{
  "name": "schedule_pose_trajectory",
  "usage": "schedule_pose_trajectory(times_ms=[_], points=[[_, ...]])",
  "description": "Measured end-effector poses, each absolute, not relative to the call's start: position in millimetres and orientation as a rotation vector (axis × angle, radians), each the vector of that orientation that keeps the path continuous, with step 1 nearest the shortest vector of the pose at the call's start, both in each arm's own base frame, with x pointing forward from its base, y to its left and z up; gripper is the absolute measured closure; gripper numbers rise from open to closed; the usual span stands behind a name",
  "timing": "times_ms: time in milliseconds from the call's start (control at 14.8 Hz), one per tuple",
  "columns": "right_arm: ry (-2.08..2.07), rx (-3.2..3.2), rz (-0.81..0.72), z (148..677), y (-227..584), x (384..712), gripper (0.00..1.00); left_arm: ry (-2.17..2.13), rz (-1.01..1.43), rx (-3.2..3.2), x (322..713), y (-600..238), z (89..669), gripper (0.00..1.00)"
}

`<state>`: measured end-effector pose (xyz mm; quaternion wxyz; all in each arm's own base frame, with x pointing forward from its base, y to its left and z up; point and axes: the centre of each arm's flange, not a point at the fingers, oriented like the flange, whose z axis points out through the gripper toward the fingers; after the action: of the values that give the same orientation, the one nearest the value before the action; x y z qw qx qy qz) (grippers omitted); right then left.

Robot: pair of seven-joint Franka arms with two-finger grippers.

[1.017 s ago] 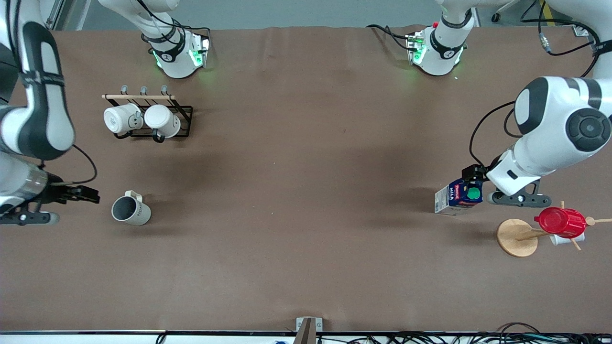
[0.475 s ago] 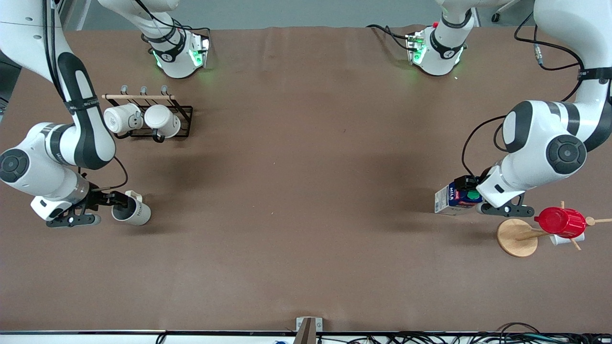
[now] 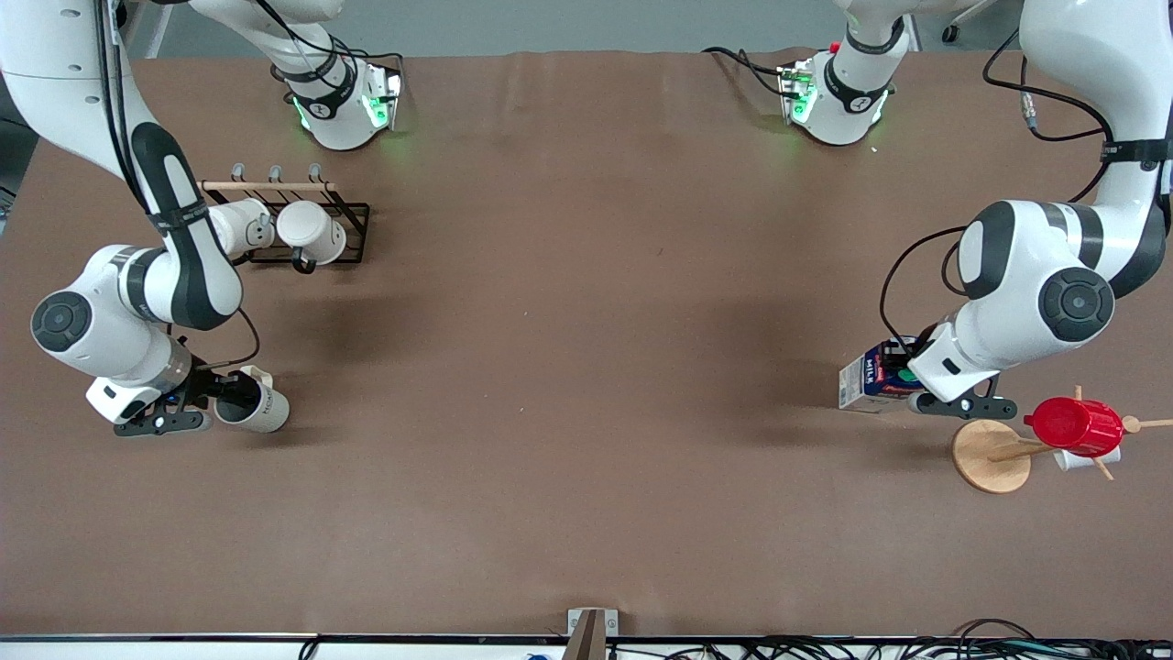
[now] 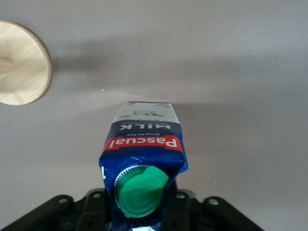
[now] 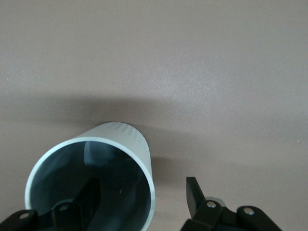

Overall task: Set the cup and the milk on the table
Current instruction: 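Carry the mug and the milk carton toward the table middle with both grippers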

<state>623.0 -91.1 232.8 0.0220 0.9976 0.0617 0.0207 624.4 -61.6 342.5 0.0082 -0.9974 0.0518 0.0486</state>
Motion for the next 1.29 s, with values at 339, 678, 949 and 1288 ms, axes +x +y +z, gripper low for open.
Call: schedule_pose_trajectory(times_ms=[339,678,949,1288], points=[[0.132,3.101,0.040,232,-90,622,0.67,0.165,0.144,-3.114,638,-66,397,0.63],[0.055,3.126,-0.102,261,-74,635,0.96,0.179,0.110,-3.114,645,-74,432,0.63],[-0.135,3.154,-0.200,336,31,644,0.96,0.168,0.096,-3.115,645,-89,444,0.63],[-0.562,3.186,-0.141,356,218,616,0.96,0.108,0.075,-3.117,643,-119,451,0.62]])
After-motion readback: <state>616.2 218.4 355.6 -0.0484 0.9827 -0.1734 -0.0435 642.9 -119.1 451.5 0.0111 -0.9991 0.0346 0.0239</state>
